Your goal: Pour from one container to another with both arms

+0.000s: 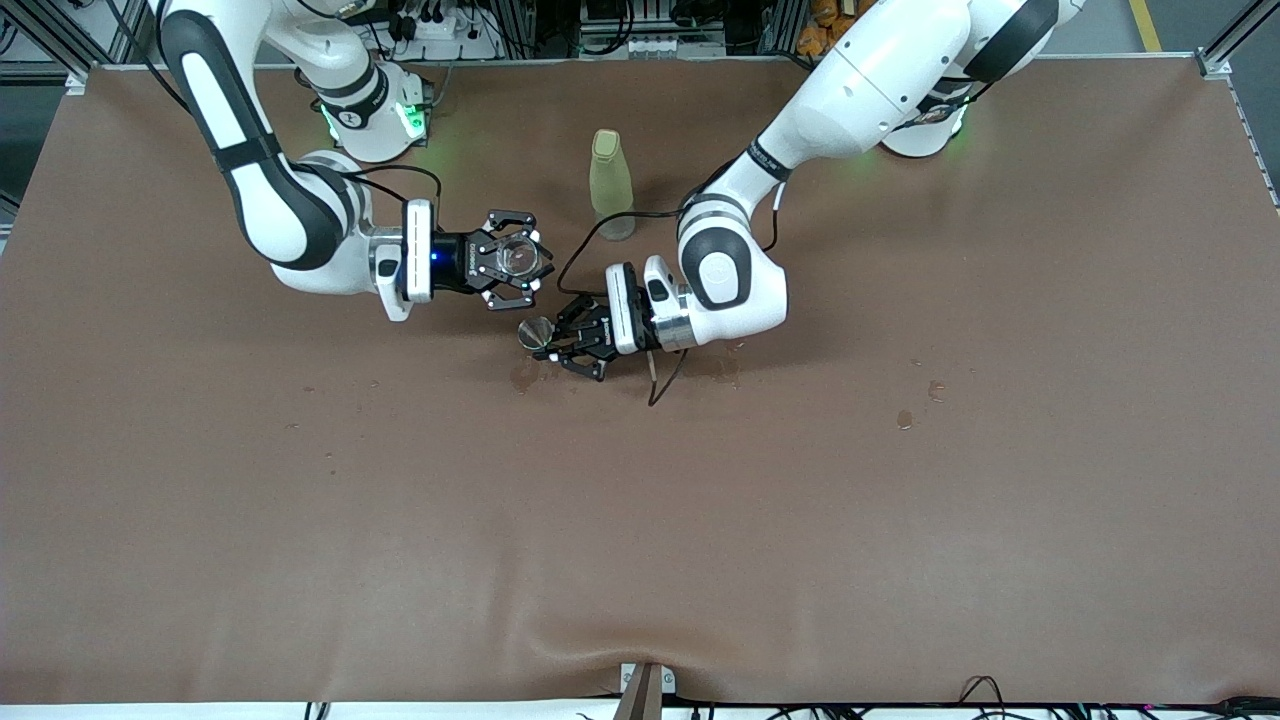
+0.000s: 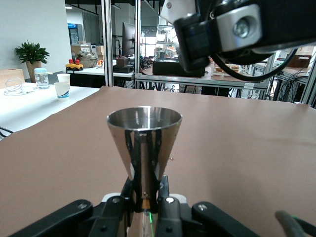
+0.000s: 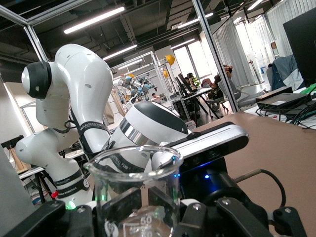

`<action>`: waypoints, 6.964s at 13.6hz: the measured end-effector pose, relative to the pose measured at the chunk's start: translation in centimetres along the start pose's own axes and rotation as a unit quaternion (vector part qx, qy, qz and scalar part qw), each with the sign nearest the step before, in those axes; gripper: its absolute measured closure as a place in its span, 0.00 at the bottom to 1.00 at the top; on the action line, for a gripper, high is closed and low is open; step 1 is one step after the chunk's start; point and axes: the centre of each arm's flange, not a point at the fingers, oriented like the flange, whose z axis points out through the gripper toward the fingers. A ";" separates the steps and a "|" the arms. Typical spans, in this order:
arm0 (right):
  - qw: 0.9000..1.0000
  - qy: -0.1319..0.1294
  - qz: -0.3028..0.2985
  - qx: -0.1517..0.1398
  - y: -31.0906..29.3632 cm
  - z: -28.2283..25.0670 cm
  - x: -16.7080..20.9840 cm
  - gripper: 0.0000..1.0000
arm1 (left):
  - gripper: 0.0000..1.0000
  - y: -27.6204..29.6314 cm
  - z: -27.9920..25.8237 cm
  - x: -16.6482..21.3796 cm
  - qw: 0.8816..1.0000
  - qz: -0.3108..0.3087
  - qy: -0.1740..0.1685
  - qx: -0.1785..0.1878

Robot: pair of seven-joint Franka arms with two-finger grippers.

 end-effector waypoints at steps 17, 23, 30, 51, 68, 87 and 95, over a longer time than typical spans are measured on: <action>0.969 -0.006 0.248 0.013 -0.8 1.3 -0.1 0.85 | 0.79 0.4 -0.1 -0.8 1.000 -0.007 -0.005 -0.001; 0.950 -0.009 0.310 0.018 -1.2 1.9 0.0 0.85 | 0.79 0.4 -0.1 -0.8 1.000 -0.007 -0.005 -0.001; 0.944 -0.001 0.330 0.017 -1.1 2.0 0.1 0.85 | 0.79 0.5 -0.1 -1.1 1.000 -0.009 -0.008 -0.002; 0.896 0.009 0.444 0.012 -0.9 1.8 0.3 0.85 | 0.79 0.7 -0.1 -1.1 1.000 -0.009 -0.008 -0.004; 0.876 0.030 0.482 0.005 -0.5 1.4 0.5 0.85 | 0.79 0.9 0.0 -1.1 1.000 -0.009 -0.008 -0.005; 0.803 0.043 0.594 0.007 -0.3 1.2 0.7 0.85 | 0.79 0.9 -0.2 -1.5 1.000 -0.012 -0.012 -0.004; 0.757 0.056 0.651 0.011 -0.2 1.2 0.8 0.85 | 0.79 0.9 -0.2 -1.7 1.000 -0.013 -0.013 -0.005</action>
